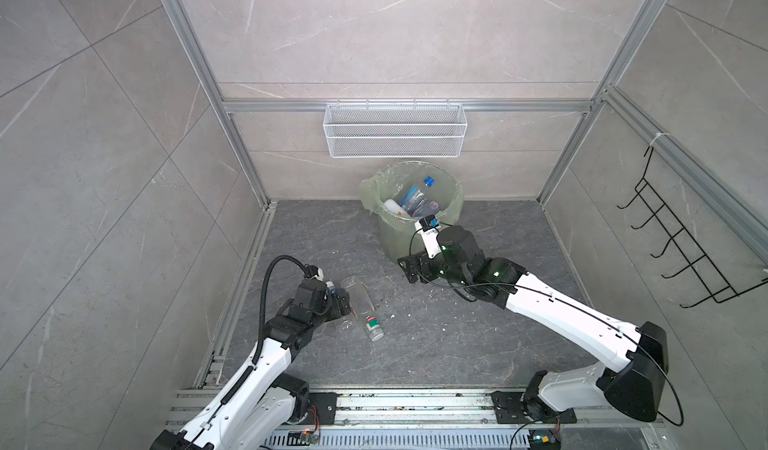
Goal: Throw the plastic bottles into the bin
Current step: 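Lower the right gripper toward the large clear bottle beside the blue-labelled one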
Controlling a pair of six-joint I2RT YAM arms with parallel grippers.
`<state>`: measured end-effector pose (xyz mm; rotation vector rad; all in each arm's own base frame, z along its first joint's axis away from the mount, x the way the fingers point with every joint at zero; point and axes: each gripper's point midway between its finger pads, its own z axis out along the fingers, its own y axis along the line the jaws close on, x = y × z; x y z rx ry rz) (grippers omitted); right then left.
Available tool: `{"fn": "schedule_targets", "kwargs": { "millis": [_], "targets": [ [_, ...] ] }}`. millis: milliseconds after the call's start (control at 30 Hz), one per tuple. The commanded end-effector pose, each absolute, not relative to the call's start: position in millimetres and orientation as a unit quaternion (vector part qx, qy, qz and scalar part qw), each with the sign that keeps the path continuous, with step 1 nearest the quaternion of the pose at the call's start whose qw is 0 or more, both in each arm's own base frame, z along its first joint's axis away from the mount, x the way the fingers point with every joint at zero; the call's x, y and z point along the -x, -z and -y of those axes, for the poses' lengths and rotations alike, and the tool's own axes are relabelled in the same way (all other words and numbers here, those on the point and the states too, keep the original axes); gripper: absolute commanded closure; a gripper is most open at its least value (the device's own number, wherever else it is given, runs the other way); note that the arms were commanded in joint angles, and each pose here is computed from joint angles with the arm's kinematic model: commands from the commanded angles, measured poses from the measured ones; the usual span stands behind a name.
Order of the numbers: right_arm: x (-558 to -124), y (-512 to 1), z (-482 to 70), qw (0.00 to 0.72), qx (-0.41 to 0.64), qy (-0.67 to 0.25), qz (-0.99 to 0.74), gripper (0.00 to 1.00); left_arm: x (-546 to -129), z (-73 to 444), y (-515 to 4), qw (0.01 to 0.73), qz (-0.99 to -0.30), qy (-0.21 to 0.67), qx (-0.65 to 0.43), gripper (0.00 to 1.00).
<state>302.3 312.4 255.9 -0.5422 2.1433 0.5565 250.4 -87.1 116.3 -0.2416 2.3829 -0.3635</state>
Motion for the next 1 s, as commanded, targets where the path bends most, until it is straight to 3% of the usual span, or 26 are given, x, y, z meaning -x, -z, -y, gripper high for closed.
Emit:
{"fn": "schedule_targets", "kwargs": {
  "millis": [0, 967],
  "targets": [
    [-298, -233, -327, 0.398, 0.216, -0.228, -0.862, 0.07, -250, 80, -122, 0.362, -0.917, 0.132, 0.107, 0.09],
    [-274, -143, -421, 0.288, 0.286, -0.24, -0.882, 0.05, -244, 57, -105, 0.362, -0.899, 0.17, 0.18, 0.1]
  ]
}}
